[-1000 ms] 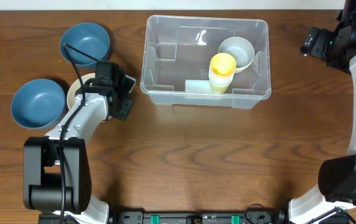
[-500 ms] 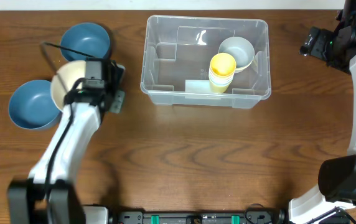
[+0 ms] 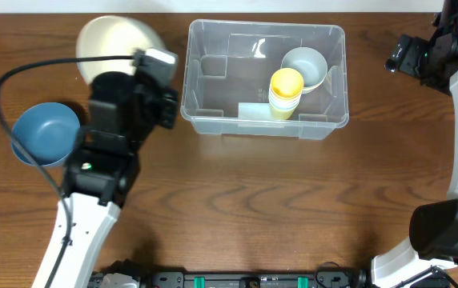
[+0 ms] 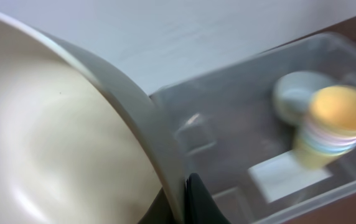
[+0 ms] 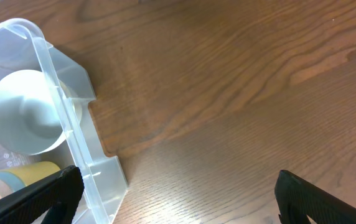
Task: Pack container
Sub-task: 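Lift the cream bowl and carry it toward the bin, then lower the cream bowl into the bin's left side and release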
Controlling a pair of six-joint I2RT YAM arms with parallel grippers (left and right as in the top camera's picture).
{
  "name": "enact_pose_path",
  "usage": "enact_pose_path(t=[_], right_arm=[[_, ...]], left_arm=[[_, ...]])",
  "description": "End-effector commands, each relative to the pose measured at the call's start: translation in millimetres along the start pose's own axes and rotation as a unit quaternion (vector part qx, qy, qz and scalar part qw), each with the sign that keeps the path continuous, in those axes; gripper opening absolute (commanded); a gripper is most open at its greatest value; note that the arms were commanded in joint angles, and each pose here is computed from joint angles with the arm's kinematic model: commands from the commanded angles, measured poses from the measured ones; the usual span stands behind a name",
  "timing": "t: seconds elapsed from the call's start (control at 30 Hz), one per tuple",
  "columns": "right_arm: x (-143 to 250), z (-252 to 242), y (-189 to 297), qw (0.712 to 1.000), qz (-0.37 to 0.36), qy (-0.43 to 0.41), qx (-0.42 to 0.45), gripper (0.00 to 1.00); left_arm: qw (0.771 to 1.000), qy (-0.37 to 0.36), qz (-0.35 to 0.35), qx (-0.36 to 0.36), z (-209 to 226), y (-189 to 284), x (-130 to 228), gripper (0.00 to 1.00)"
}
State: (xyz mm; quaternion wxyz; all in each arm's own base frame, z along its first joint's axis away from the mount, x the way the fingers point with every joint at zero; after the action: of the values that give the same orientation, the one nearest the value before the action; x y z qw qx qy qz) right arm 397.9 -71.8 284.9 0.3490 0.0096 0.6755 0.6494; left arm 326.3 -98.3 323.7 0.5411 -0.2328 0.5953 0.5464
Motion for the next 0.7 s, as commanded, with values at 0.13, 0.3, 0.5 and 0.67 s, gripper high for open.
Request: enact_pose_path(t=[0.13,0.3,0.5,0.67], right_arm=[[-5,-2,11,1.0,-0.018,0.002,0.003,0.99],[-5,-2,11,1.0,-0.018,0.002,0.003,0.99],[-5,-2,11,1.0,-0.018,0.002,0.003,0.99],[-5,-2,11,1.0,-0.018,0.002,0.003,0.99]], left_arm=[[0.996,-0.028,-0.037,0.072,-50,-32,-37,0.06],[0.993,-0.058,-0.037,0.098,-75,-62,-58,0.06],[0.991,-0.069,-0.002,0.113,-92,-105,-47,0.06],[0.989,-0.071,0.052,0.122,-101,-136,-12,0.06]])
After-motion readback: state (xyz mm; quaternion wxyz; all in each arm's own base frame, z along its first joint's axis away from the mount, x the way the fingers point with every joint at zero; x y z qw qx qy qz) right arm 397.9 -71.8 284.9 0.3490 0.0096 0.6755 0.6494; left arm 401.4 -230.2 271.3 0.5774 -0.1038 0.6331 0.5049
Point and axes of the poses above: each gripper's point midway between its finger pads, its own y axis back along the fingers, its own z axis along the line the jaws close on, x = y × z, the point moved 5 cm from there along y, back along the fingers, and after that the axes turned 3 degrees about -y, right-handed, at the moved point
